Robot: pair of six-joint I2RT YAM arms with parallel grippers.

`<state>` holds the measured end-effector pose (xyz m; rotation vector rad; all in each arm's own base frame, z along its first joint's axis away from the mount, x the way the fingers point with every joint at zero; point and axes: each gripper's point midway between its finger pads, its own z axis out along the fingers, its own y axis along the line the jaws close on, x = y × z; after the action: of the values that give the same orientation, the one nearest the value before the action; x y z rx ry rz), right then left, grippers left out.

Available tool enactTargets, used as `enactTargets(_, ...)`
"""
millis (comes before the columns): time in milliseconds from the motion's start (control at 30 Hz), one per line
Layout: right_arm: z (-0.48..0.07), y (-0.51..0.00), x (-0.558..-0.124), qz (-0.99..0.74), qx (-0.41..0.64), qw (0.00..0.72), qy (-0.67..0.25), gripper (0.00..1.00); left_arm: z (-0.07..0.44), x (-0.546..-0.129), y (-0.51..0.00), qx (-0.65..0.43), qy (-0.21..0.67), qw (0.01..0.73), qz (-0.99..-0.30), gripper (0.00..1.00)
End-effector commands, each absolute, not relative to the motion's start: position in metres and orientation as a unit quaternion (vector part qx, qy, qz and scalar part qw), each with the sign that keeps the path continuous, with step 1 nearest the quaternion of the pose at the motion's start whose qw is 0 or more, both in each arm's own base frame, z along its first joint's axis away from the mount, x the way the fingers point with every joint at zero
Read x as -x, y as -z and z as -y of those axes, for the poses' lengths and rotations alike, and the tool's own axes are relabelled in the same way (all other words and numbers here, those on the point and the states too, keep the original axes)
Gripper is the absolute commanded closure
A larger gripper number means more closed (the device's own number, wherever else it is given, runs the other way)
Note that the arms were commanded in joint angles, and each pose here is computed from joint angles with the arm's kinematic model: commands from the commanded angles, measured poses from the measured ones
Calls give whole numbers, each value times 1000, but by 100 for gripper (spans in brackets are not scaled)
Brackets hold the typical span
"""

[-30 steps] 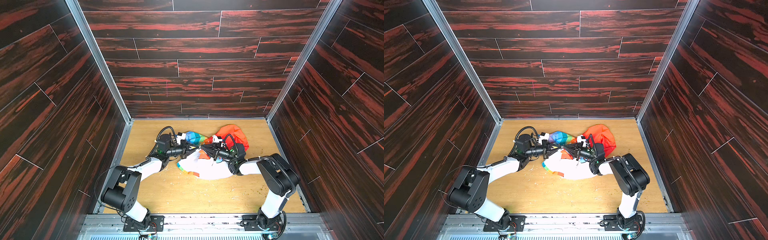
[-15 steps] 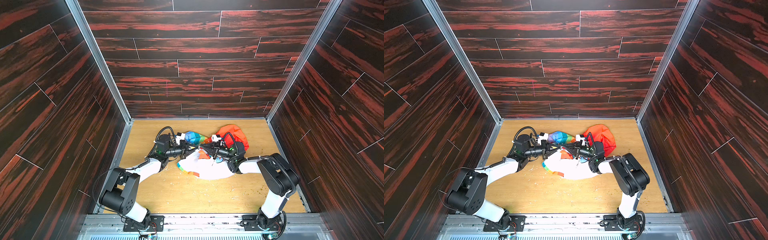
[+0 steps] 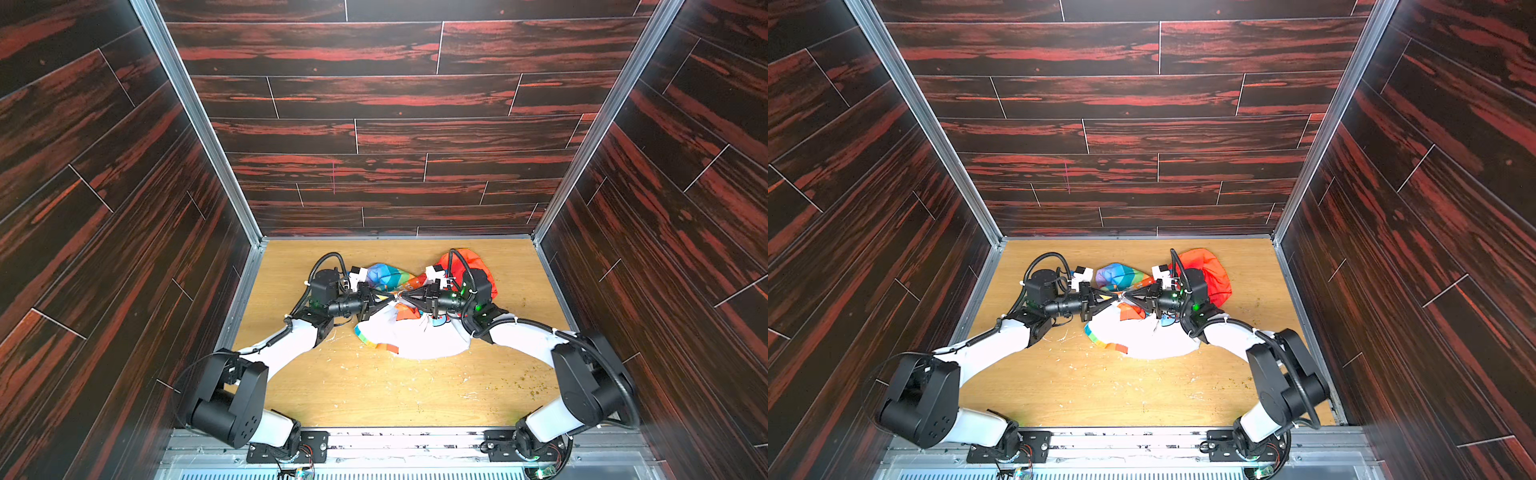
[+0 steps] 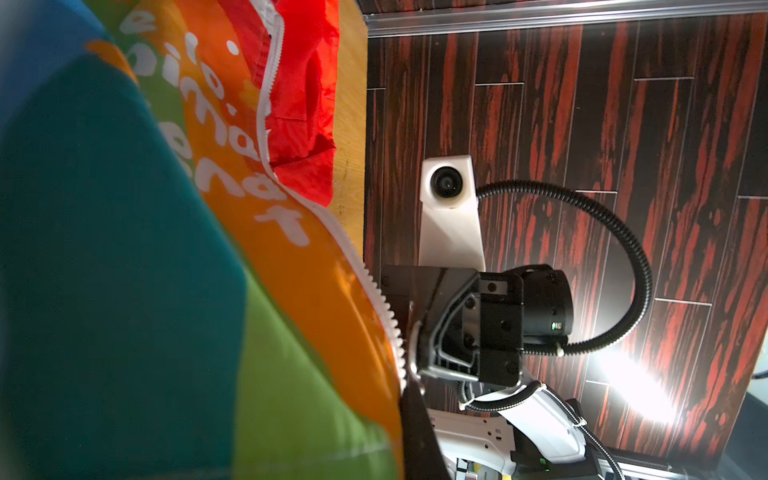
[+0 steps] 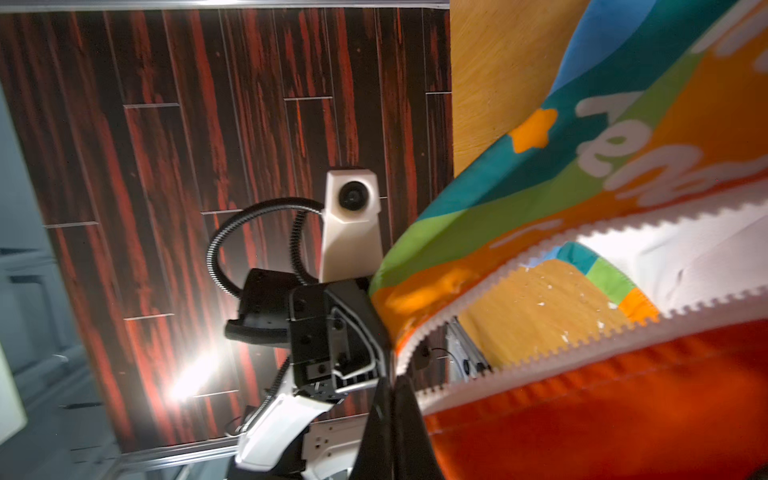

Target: Zip up the jacket

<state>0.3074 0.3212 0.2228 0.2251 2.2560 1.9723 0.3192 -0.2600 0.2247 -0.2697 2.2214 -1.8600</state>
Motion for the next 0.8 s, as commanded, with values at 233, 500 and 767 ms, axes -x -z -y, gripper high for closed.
enactTargets(233, -297, -184, -313, -809, -116, 102, -568, 100, 250, -307, -228, 91, 629, 128, -761, 100)
enactTargets(500, -289, -169, -314, -827, -127, 109, -537, 100, 247, -303, -226, 92, 628, 129, -762, 100)
enactTargets(767, -286, -161, -313, -834, -132, 109, -524, 100, 245, -302, -227, 93, 627, 132, -762, 100)
